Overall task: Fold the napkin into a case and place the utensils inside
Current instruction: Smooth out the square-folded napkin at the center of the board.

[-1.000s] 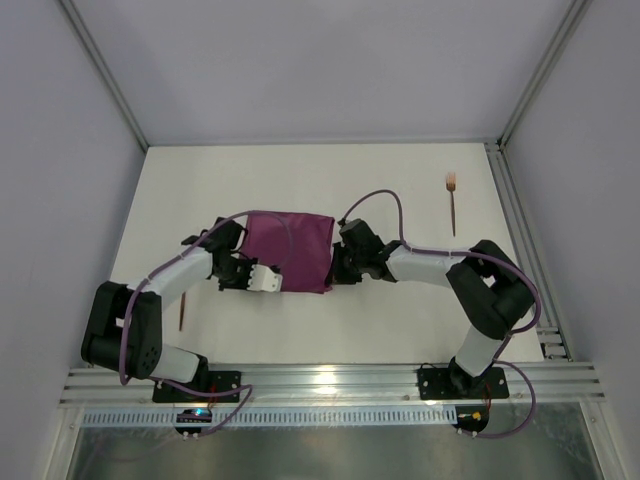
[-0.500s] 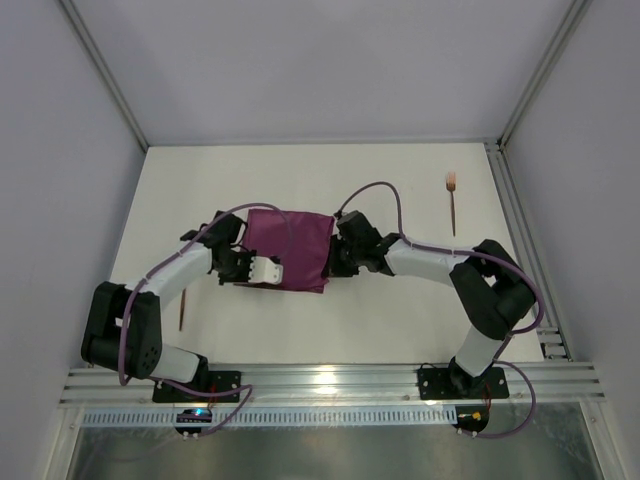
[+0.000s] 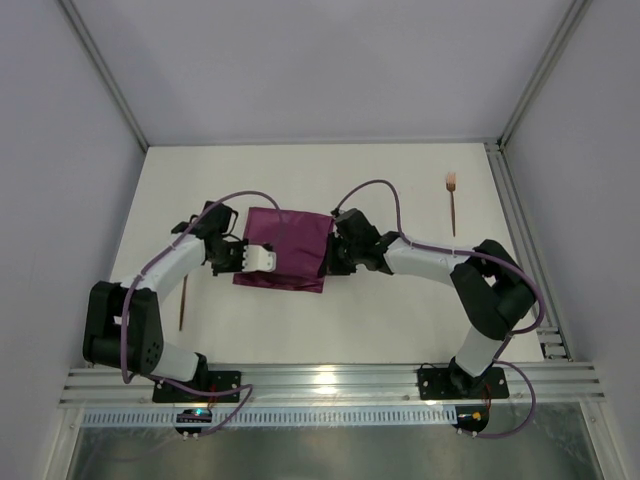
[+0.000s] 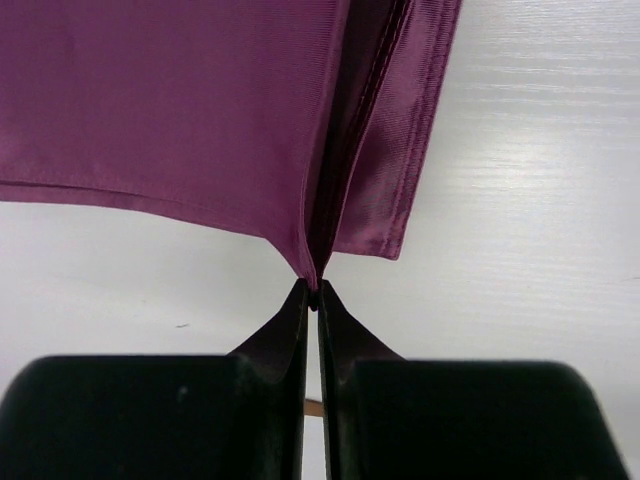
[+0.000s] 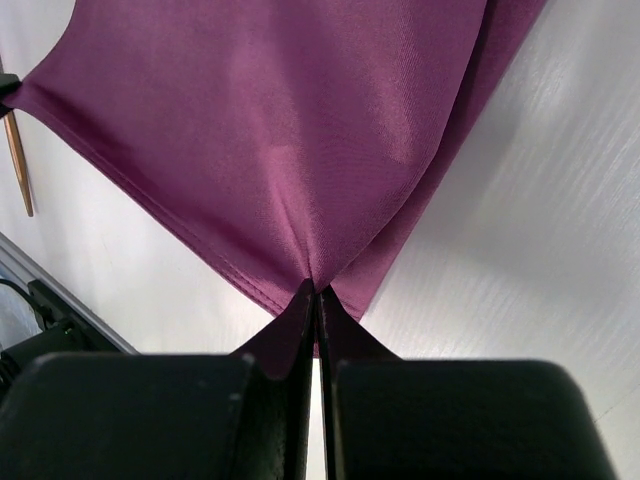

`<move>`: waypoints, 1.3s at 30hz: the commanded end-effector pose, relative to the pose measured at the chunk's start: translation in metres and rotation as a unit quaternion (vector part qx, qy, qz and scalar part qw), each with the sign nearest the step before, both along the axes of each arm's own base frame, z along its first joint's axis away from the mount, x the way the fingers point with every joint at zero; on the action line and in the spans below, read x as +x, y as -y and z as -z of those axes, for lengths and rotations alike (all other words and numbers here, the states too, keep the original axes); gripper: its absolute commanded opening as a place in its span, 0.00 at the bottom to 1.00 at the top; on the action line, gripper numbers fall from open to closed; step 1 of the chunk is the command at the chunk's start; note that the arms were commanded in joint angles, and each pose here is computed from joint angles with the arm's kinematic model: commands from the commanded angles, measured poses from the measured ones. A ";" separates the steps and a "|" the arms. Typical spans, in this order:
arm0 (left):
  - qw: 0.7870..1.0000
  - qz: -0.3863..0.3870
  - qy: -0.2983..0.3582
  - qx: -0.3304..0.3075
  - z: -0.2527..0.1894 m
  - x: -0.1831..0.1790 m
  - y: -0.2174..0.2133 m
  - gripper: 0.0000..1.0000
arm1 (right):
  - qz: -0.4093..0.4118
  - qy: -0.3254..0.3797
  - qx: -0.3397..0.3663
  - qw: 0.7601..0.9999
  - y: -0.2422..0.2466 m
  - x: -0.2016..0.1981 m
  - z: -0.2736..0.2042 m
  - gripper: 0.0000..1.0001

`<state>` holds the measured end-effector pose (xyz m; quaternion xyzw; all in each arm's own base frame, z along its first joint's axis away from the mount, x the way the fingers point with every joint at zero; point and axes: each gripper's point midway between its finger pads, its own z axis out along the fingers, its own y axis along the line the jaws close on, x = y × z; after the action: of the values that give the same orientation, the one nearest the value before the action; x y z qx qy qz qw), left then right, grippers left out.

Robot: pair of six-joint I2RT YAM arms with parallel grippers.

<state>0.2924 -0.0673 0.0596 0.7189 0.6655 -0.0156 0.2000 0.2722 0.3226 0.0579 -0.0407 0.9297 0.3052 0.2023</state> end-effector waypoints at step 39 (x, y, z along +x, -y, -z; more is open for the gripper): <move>0.999 0.033 -0.028 0.023 0.014 -0.022 -0.010 0.47 | 0.010 -0.015 0.013 1.000 -0.008 -0.007 0.012 0.29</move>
<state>0.2689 -0.0544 0.0262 0.7404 0.6560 -0.0310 0.1432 0.2587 0.3259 0.0244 -0.0169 0.9367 0.3050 0.1710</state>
